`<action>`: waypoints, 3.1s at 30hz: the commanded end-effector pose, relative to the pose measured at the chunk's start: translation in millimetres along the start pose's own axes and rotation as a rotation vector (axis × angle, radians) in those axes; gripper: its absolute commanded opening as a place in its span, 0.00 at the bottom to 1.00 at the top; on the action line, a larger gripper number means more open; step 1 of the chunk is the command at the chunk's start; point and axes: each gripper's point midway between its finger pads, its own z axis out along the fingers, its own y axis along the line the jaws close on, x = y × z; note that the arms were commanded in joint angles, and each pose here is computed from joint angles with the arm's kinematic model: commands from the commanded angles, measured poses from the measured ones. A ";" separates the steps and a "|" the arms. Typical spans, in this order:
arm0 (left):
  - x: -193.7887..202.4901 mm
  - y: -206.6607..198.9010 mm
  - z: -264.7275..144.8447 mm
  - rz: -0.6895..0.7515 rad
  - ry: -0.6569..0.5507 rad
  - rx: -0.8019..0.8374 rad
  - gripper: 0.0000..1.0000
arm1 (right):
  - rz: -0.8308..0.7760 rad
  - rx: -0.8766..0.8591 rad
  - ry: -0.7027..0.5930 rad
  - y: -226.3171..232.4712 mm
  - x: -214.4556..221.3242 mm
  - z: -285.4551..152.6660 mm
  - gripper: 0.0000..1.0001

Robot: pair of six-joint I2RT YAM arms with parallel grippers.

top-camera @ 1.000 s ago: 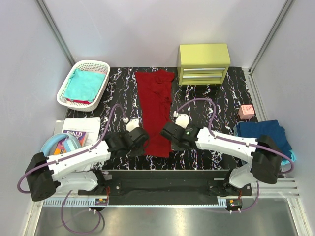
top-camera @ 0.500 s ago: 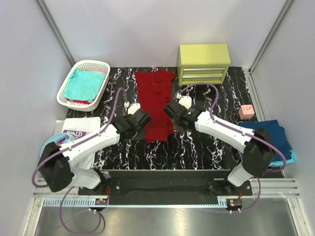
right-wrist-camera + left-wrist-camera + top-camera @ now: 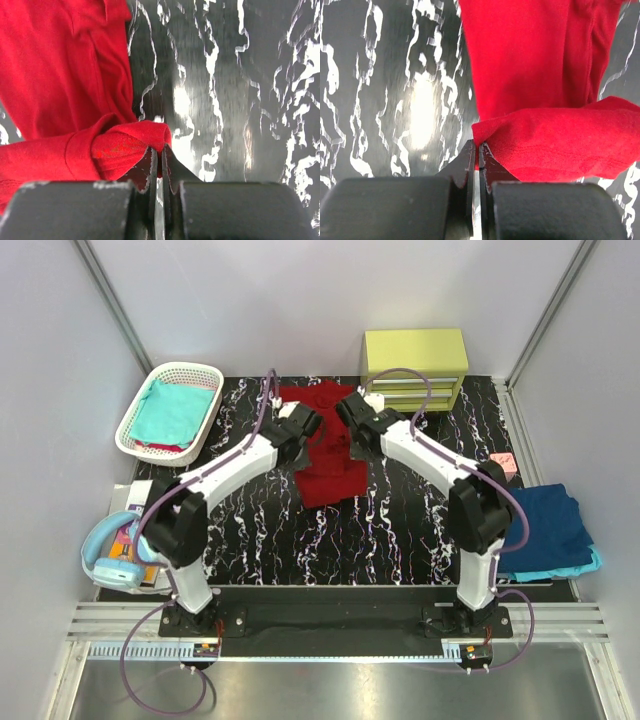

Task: Fold and stack the t-shirts
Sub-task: Fold the folded rectangular tshirt in 1/3 of the way

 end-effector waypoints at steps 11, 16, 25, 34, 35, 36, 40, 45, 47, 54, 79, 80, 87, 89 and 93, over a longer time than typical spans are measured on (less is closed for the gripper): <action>-92.1 11.6 48.7 -0.059 -0.036 -0.032 0.00 | -0.020 -0.040 -0.030 41.2 -68.0 54.5 0.00; -106.6 3.7 71.9 -0.049 -0.018 -0.016 0.00 | -0.001 -0.052 -0.008 46.4 -75.1 79.6 0.00; -116.3 9.5 103.5 -0.072 -0.003 -0.034 0.00 | 0.004 -0.080 0.014 50.6 -81.1 113.4 0.00; -134.8 20.6 98.9 -0.093 -0.047 -0.053 0.00 | 0.015 -0.111 -0.033 61.7 -98.6 110.2 0.00; -136.7 21.2 98.5 -0.096 -0.052 -0.054 0.00 | 0.019 -0.121 -0.051 63.6 -105.4 106.0 0.00; -136.6 20.6 100.0 -0.093 -0.051 -0.053 0.00 | 0.021 -0.127 -0.057 65.1 -107.4 105.3 0.00; -139.0 18.5 109.9 -0.088 -0.042 -0.037 0.00 | 0.014 -0.138 -0.052 67.1 -106.3 111.1 0.00; -129.4 18.4 126.4 -0.089 -0.010 -0.041 0.20 | -0.007 -0.157 -0.013 71.1 -92.2 127.4 0.17; -126.4 18.3 129.6 -0.088 -0.002 -0.041 0.40 | -0.007 -0.146 -0.010 68.9 -90.7 128.6 0.49; -138.7 24.1 85.2 -0.137 -0.086 -0.033 0.83 | -0.023 -0.081 -0.087 47.8 -114.5 89.9 0.88; -46.6 -37.2 55.8 -0.015 -0.056 0.100 0.77 | 0.009 -0.098 0.019 -3.4 3.4 20.9 0.77; -55.7 -38.5 56.1 -0.026 -0.060 0.109 0.76 | 0.004 -0.098 0.021 -4.3 5.1 16.2 0.76; -113.8 -41.4 82.9 -0.069 -0.081 0.142 0.51 | -0.010 -0.113 0.051 -8.9 37.3 -12.8 0.72; -118.0 -45.1 91.6 -0.072 -0.059 0.152 0.34 | -0.018 -0.104 0.073 -13.9 49.8 -12.2 0.72; -99.0 -50.5 110.8 -0.078 0.007 0.162 0.09 | -0.030 -0.084 0.087 -24.0 60.8 -12.3 0.70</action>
